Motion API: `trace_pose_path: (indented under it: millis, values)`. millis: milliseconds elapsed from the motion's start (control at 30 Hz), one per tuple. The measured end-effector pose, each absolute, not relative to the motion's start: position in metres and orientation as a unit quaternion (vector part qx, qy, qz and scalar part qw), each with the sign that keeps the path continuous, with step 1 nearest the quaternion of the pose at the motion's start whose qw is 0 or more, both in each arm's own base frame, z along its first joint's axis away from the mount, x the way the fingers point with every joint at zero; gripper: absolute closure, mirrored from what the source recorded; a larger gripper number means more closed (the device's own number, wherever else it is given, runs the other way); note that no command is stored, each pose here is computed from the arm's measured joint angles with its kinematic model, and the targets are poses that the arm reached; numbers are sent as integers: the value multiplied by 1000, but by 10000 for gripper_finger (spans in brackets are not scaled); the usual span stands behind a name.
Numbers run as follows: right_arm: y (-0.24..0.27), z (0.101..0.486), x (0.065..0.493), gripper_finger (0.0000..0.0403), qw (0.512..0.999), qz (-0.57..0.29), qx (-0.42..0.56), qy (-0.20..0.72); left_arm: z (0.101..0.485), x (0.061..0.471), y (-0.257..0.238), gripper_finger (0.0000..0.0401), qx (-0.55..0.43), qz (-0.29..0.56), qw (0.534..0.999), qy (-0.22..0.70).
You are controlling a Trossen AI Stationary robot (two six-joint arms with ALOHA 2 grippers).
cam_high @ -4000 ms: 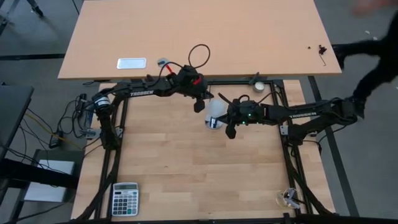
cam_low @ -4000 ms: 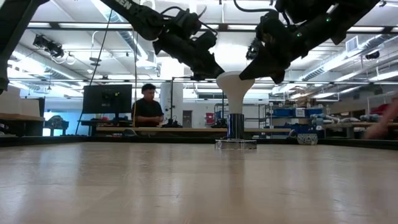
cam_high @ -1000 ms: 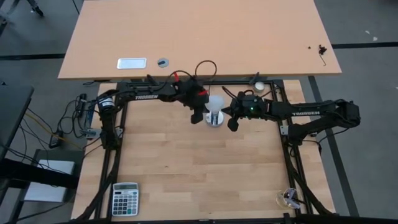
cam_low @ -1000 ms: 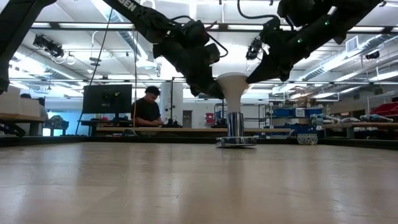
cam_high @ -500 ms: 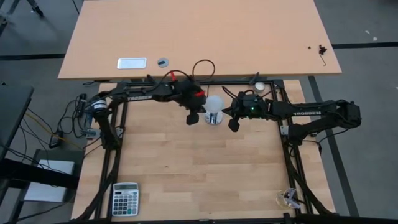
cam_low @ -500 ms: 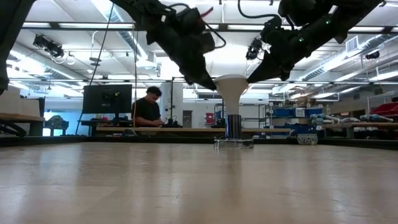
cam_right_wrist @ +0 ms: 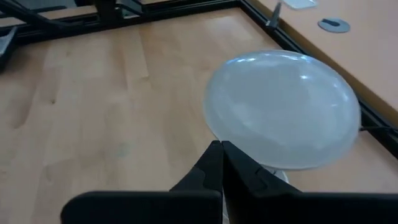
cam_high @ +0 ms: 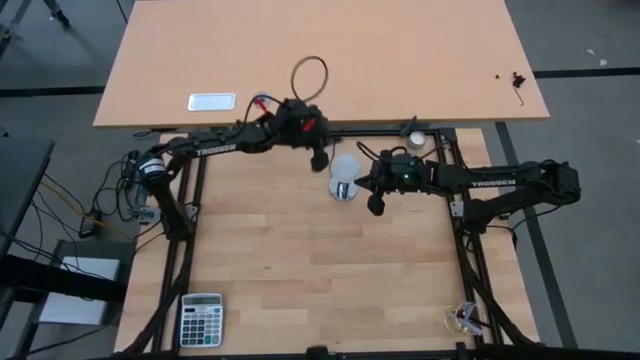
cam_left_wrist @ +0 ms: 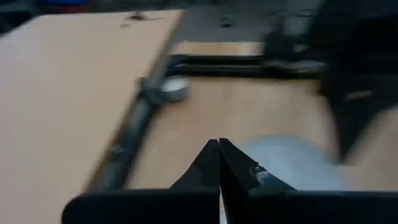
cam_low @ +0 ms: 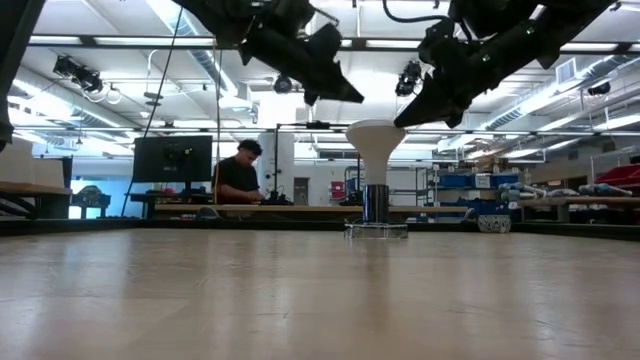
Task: Screw lightbulb
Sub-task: Remove the lightbulb from the silver lamp socket
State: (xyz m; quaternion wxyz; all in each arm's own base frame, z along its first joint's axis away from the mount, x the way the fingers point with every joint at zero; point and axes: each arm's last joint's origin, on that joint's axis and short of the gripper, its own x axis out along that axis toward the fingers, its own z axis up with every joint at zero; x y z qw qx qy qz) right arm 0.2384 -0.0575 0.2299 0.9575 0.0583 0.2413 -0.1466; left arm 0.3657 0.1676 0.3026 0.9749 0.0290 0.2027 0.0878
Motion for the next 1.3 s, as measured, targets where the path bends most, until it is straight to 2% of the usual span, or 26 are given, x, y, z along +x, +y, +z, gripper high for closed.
trace_pose_path:
  millis: [100, 367, 667, 1300]
  values:
    - [-54, 232, 240, 394, 961, -137, 57, 232, 298, 365, 186, 401, 23, 120, 974, 190]
    - [-53, 233, 241, 394, 964, -132, 56, 226, 256, 375, 205, 401, -32, 85, 971, 222]
    - [-55, 224, 246, 394, 959, -128, 59, 245, 253, 384, 193, 401, -22, 56, 973, 222]
    - [-74, 218, 237, 394, 940, -184, 81, 274, 246, 379, 170, 401, -28, 30, 950, 309]
